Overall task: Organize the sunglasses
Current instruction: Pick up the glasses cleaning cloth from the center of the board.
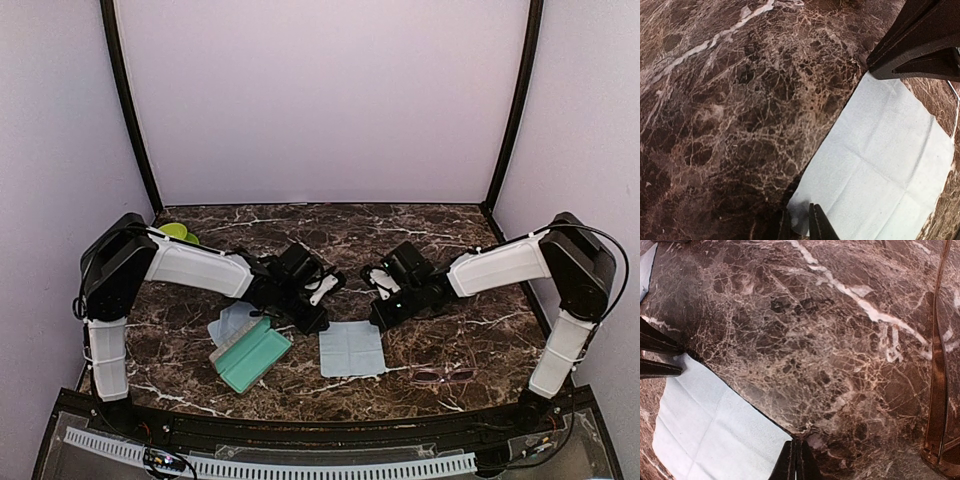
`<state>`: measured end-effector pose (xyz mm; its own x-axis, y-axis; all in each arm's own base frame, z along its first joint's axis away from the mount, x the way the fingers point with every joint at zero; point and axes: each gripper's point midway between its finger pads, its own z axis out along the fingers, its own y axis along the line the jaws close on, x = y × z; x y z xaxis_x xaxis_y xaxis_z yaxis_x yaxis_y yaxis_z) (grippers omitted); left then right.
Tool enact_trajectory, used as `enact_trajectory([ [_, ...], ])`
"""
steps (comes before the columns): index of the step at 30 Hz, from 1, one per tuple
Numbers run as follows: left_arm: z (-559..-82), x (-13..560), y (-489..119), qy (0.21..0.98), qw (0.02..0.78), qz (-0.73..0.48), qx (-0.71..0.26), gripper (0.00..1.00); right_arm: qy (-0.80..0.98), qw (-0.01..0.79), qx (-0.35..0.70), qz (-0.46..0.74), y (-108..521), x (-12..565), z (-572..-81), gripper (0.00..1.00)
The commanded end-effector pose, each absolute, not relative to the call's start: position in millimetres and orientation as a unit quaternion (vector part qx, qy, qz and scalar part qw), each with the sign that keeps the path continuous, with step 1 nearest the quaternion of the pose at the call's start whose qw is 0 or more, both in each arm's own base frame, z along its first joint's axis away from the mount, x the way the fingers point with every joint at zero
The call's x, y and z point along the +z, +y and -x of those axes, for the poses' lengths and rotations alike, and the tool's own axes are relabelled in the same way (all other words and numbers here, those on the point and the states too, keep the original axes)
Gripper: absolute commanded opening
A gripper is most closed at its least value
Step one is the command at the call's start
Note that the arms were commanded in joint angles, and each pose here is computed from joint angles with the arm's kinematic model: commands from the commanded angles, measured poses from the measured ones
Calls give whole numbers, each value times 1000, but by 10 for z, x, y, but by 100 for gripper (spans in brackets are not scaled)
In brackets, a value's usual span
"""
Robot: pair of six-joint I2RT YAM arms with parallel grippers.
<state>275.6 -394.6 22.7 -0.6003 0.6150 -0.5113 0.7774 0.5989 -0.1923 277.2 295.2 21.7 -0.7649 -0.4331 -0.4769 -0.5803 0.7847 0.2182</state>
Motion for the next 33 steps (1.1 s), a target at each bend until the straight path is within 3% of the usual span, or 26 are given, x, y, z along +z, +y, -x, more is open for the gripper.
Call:
enact_trajectory([
  [1,-2676,91,-3856,881,174,-403,-179,16,921,219,182,266,2917,303,-2797,3],
  [8,-2721,140,-3905,879,185,-398,-185,16,921,219,181,268,2919,305,-2803,3],
  [25,-2709,163,-3954,879,191,-387,-203,0,917,225,185,273,2943,353,-2816,3],
  [33,-2670,305,-4003,868,211,-391,-222,0,907,244,192,283,2947,453,-2813,0],
])
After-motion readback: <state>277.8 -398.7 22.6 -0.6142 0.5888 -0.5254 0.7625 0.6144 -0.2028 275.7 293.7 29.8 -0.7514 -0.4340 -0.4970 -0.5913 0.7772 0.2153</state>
